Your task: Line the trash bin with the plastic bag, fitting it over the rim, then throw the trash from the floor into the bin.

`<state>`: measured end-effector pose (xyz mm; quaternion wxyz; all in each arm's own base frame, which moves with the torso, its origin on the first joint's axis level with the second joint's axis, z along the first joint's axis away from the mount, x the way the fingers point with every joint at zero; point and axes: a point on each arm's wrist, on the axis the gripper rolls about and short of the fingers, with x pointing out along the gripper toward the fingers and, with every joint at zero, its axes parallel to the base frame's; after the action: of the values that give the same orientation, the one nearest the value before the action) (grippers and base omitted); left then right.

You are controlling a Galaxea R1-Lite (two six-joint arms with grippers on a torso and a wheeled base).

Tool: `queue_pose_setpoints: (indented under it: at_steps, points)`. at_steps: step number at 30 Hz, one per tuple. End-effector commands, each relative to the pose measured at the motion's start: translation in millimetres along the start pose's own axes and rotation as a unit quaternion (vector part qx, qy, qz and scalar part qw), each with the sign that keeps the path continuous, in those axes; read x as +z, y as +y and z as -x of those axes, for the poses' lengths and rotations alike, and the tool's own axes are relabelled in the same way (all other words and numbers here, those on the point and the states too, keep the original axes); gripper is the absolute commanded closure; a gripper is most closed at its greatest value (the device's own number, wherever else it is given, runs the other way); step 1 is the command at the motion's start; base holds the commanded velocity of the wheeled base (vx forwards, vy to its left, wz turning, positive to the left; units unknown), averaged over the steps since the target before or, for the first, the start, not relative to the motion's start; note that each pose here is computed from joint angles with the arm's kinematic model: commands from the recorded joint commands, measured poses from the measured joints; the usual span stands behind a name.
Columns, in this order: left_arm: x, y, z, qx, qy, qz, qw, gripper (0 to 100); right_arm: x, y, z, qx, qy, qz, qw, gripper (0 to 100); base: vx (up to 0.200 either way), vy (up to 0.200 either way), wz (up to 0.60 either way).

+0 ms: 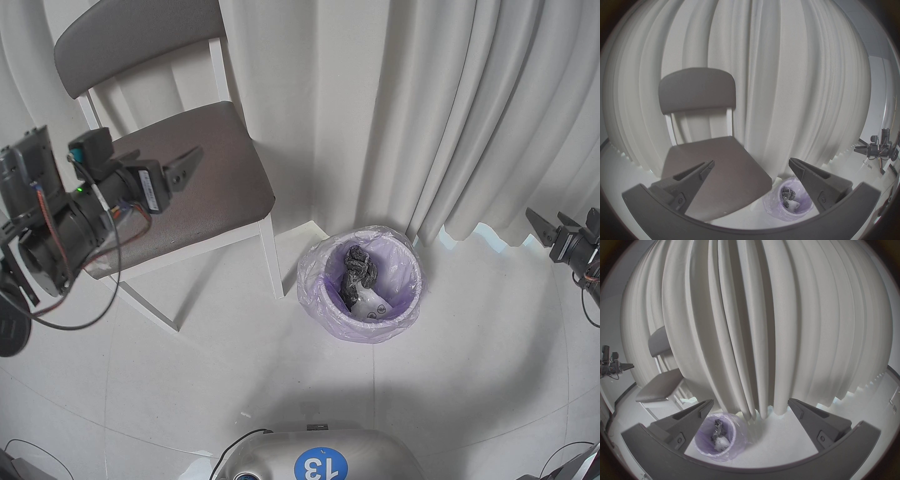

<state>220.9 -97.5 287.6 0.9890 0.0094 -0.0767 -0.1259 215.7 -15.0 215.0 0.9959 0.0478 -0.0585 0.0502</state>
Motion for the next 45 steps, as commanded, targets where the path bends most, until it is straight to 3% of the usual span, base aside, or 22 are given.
queue_pose_setpoints:
  at_steps: [1,5,11,14,19,23,29,33,39,45]
  points:
    - [69,29,62,0.051,-0.09,-0.031,0.9942,0,72,33,47,0.059,-0.099,0.007,0.9933,0,0.0,0.0,0.0]
    - [94,39,116,0.07,-0.11,-0.042,0.9906,0,98,46,95,0.091,-0.115,0.002,0.9891,0,0.0,0.0,0.0]
    - [100,45,188,0.09,-0.121,-0.046,0.9875,0,108,49,169,0.102,-0.149,0.009,0.9835,0,0.0,0.0,0.0]
    - [99,46,232,0.107,-0.146,-0.051,0.9821,0,99,49,223,0.103,-0.172,0.016,0.9795,0,0.0,0.0,0.0]
    - [92,44,256,0.122,-0.159,-0.055,0.9781,0,83,49,267,0.106,-0.182,0.018,0.9773,0,0.0,0.0,0.0]
    - [77,40,290,0.124,-0.177,-0.058,0.9747,0,54,52,307,0.123,-0.196,0.033,0.9724,0,0.0,0.0,0.0]
    - [62,38,312,0.122,-0.162,-0.055,0.9778,0,34,56,321,0.112,-0.21,0.047,0.97,0,0.0,0.0,0.0]
    - [49,32,331,0.14,-0.174,-0.062,0.9728,0,33,55,317,0.082,-0.224,0.05,0.9699,0,0.0,0.0,0.0]
    - [34,21,342,0.181,-0.161,-0.07,0.9678,0,19,52,306,0.071,-0.191,0.047,0.978,0,0.0,0.0,0.0]
    - [1,14,348,0.202,-0.151,-0.061,0.9658,0,-5,46,289,0.029,-0.152,0.043,0.987,0,0.0,0.0,0.0]
